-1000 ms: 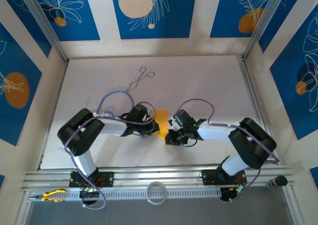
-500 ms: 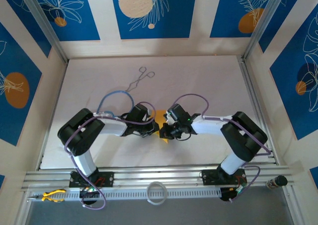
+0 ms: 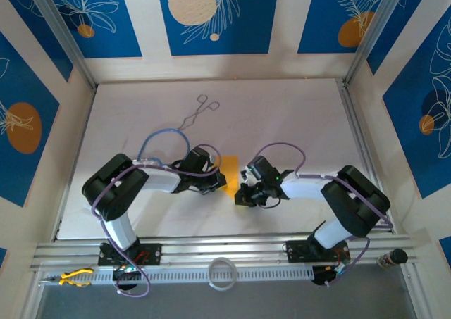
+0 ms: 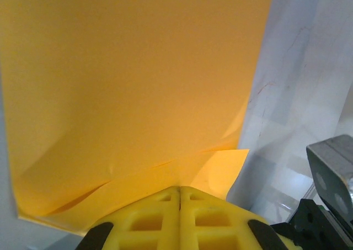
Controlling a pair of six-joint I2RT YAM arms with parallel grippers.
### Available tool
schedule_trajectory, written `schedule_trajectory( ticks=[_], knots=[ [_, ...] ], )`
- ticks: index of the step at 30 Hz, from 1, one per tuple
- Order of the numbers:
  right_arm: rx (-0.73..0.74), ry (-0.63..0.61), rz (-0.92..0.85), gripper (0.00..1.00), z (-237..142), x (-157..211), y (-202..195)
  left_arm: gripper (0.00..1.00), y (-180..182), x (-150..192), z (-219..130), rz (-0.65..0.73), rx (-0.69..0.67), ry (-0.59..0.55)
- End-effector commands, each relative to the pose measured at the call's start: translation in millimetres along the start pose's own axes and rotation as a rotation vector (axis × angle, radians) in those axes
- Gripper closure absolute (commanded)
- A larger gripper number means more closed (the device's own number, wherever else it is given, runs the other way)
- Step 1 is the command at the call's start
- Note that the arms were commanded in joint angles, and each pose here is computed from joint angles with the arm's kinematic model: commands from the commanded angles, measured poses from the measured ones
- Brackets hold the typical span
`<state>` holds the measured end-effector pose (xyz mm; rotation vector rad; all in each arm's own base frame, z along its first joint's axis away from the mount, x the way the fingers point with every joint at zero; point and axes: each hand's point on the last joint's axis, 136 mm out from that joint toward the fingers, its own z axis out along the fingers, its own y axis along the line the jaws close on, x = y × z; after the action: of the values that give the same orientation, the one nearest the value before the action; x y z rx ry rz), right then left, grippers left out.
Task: Fold a paper plane with a square sheet of paper (pick it up from the middle)
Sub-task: Third fold the triangle at the center of the table.
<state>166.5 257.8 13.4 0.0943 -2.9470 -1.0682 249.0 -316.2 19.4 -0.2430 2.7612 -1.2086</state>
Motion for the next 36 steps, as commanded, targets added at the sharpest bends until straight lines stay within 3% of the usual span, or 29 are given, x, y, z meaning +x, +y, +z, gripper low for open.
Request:
schedule_trajectory(
  ticks=[1, 12, 24, 36],
  knots=[
    [0.033, 0.059, 0.05, 0.93, -4, 23, -17, 1.0, 24, 1, 3, -0.002, -0.094, -0.009],
    [-0.098, -0.046, 0.016, 0.92, -32, -14, 40, 1.0, 21, 0, 1, -0.003, -0.081, -0.018],
    [-0.086, -0.026, 0.114, 0.93, -5, -50, 38, 1.0, 18, 1, 2, 0.005, -0.075, -0.005],
    [0.083, 0.05, 0.195, 0.94, 9, -19, -17, 1.0, -2, -6, -2, 0.045, -0.028, -0.023]
  ],
)
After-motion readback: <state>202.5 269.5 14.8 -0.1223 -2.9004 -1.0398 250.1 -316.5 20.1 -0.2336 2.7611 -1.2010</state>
